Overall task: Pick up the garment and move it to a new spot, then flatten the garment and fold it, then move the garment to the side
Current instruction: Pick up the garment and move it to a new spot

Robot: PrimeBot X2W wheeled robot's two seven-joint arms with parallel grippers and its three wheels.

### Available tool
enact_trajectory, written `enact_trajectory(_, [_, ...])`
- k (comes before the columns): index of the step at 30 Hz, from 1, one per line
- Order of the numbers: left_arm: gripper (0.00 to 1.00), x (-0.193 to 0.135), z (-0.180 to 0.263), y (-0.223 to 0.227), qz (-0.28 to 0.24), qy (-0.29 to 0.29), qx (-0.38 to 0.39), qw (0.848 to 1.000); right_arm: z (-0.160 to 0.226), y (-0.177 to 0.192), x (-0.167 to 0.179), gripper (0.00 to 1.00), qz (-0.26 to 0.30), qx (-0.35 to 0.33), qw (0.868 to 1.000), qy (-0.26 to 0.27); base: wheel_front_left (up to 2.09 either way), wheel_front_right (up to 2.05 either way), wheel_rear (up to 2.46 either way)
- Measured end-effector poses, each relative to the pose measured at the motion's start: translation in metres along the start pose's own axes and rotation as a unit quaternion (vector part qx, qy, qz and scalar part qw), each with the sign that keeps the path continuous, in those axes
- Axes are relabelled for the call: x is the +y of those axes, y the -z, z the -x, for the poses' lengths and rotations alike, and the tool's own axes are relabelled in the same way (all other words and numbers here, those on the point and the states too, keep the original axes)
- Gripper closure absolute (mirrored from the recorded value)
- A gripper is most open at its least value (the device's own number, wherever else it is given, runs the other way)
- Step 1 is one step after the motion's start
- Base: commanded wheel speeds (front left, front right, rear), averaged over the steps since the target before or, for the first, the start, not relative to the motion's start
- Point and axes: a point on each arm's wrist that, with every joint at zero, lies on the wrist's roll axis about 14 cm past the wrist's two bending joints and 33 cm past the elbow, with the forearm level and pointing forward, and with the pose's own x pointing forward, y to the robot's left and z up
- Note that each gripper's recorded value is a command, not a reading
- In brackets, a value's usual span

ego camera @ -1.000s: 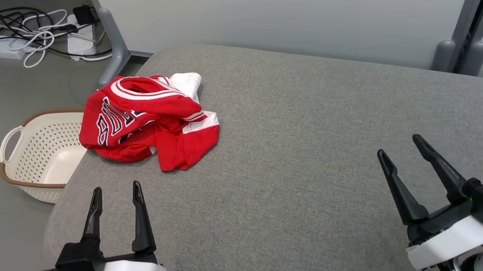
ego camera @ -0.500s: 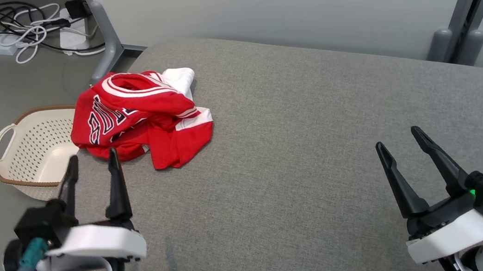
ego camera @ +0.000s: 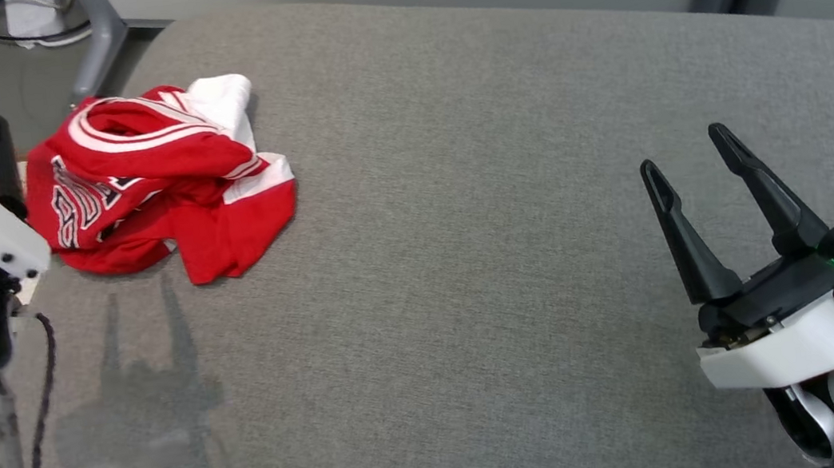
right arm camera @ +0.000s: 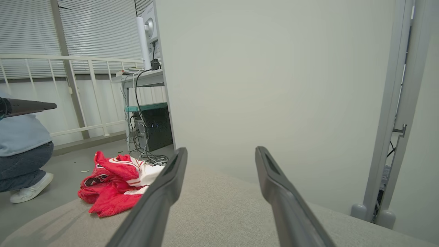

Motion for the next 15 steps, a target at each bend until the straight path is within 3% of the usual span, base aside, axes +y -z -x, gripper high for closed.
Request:
enact_trajectory(9, [0.0, 0.01, -0.07, 0.036, -0.002, -0.05, 0.151, 0.987, 0.012, 0.008, -0.049, 0.0, 0.012, 0.007, 0.998, 0.055, 0.0, 0.0, 0.0])
enact_trajectory(15, [0.0, 0.007, -0.087, 0.103, 0.029, -0.079, 0.271, 0.959, 0.027, 0.022, -0.079, 0.0, 0.016, 0.025, 0.995, 0.094, 0.0, 0.0, 0.0])
